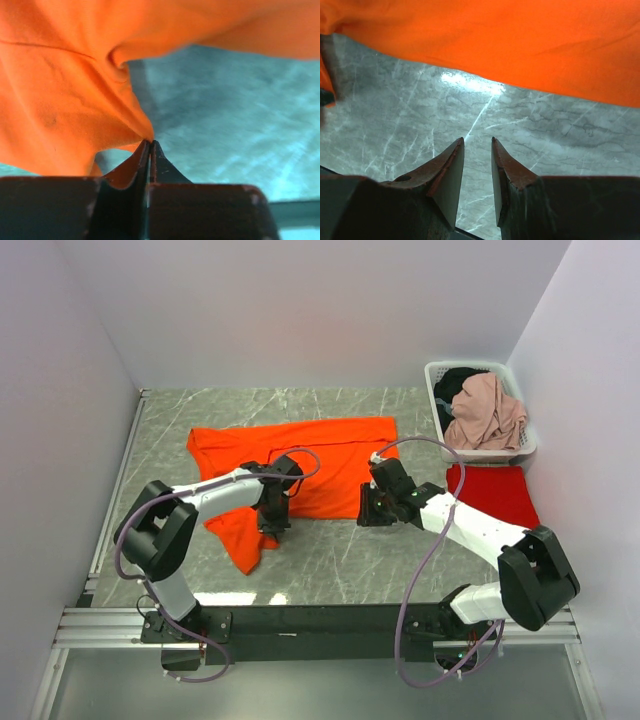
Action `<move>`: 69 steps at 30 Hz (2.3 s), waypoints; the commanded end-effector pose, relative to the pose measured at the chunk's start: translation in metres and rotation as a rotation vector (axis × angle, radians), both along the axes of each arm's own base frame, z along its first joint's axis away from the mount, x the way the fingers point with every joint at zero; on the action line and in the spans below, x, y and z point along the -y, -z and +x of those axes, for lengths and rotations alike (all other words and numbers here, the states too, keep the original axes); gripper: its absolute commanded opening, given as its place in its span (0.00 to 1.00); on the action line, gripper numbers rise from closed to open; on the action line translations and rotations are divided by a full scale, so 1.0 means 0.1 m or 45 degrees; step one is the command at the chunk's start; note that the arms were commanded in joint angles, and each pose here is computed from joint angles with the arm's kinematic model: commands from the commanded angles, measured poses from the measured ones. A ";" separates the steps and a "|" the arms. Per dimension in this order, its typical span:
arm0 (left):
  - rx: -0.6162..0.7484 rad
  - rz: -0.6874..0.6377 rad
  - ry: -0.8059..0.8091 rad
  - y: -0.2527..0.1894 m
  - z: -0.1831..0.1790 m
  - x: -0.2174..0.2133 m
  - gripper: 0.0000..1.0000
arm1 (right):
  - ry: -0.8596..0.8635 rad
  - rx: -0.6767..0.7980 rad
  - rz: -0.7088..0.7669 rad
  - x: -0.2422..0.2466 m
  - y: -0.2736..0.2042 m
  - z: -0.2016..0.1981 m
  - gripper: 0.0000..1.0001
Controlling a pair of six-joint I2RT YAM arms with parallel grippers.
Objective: Fold and stack the t-shirts
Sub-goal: Fold the tshirt
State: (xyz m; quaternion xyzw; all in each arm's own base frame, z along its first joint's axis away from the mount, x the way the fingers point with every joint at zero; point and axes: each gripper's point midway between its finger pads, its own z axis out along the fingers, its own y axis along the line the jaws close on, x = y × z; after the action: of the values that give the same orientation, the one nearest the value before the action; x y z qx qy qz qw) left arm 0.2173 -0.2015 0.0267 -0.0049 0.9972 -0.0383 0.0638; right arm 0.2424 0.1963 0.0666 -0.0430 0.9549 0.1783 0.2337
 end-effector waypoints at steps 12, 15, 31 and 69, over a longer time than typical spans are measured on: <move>0.062 -0.385 -0.187 -0.68 0.00 0.27 0.49 | 0.169 0.063 -0.151 0.42 -0.13 0.15 0.36; 0.177 -0.281 -0.459 -0.68 0.18 -0.32 0.51 | 0.309 0.041 -0.159 0.69 -0.12 0.21 0.36; 0.270 0.092 -0.907 -0.25 0.49 -1.91 0.45 | 0.639 -0.080 -0.098 1.30 0.19 0.20 0.34; 0.257 0.115 -0.861 -0.10 0.60 -1.87 0.15 | 0.659 -0.163 -0.090 1.36 0.45 0.15 0.34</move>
State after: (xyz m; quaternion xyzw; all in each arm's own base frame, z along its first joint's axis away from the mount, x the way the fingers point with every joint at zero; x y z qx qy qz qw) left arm 0.2726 -0.0213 0.0224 -0.3315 0.9329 0.0220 0.1389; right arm 0.2509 0.0630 0.0230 0.1983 0.9564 0.0807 0.1985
